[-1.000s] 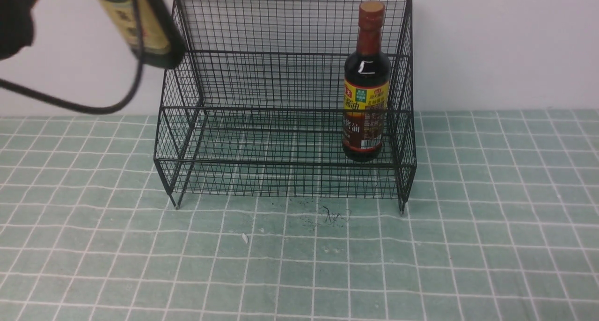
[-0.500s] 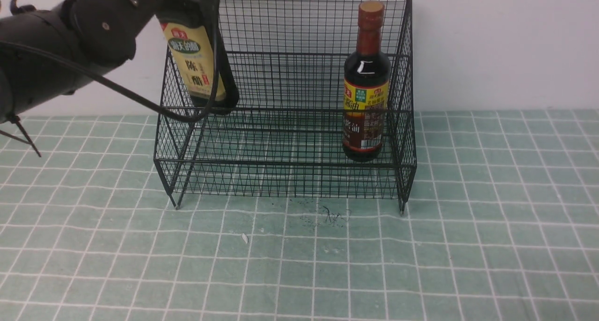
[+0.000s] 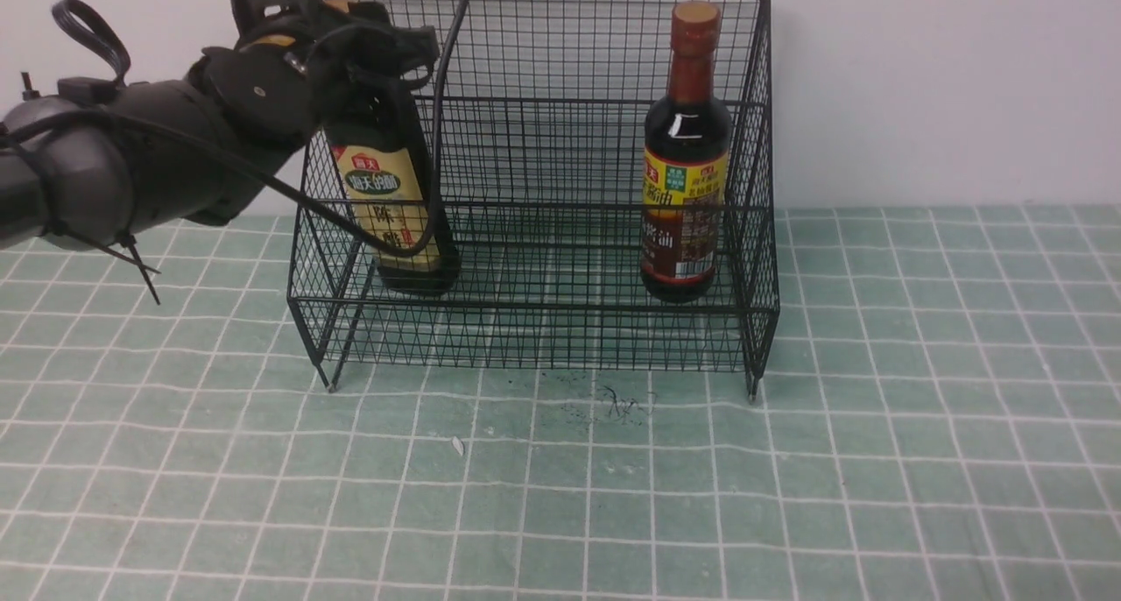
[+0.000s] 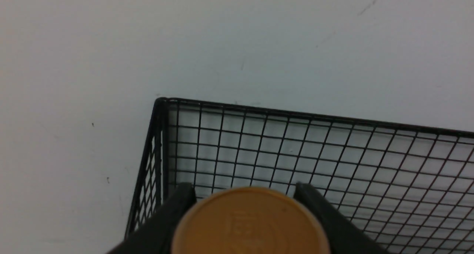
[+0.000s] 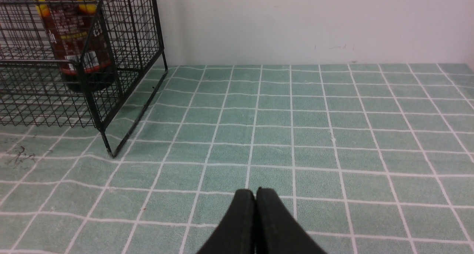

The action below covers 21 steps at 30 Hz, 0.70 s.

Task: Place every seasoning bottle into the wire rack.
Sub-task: Use the left arm to put the condiment bottle back on the shelf

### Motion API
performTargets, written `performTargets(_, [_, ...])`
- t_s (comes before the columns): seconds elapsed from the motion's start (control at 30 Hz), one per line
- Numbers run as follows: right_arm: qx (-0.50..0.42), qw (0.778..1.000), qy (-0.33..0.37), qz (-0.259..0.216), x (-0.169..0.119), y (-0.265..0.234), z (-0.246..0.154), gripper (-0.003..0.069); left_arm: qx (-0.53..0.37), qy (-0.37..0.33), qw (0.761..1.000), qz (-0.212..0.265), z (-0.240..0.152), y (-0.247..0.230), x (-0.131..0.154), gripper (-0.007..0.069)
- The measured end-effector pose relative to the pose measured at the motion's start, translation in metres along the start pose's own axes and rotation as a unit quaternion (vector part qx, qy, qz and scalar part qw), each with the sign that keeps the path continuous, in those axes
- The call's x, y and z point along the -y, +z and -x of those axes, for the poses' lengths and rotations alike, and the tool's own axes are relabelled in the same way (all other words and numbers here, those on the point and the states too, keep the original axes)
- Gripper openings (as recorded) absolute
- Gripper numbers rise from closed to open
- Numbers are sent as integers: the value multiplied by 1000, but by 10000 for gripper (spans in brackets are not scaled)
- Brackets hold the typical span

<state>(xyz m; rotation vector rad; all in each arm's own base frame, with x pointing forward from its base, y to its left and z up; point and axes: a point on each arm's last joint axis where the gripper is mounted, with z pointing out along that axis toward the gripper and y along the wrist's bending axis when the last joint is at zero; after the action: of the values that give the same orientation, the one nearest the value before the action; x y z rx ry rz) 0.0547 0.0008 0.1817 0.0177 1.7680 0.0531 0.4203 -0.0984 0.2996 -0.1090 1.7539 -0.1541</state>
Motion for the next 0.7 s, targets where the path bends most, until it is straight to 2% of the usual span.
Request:
performTargets(0.07, [0,1000,0,0,0,0,0,-12,-3,9,1000,-1,-1,0,0,309])
performTargets(0.33, [0,1000,0,0,0,0,0,-12,11,48,999,-5,16,-10,2,477])
performTargets(0.7, [0,1000,0,0,0,0,0,-12,29,91,994,-57,54,-45,11,487])
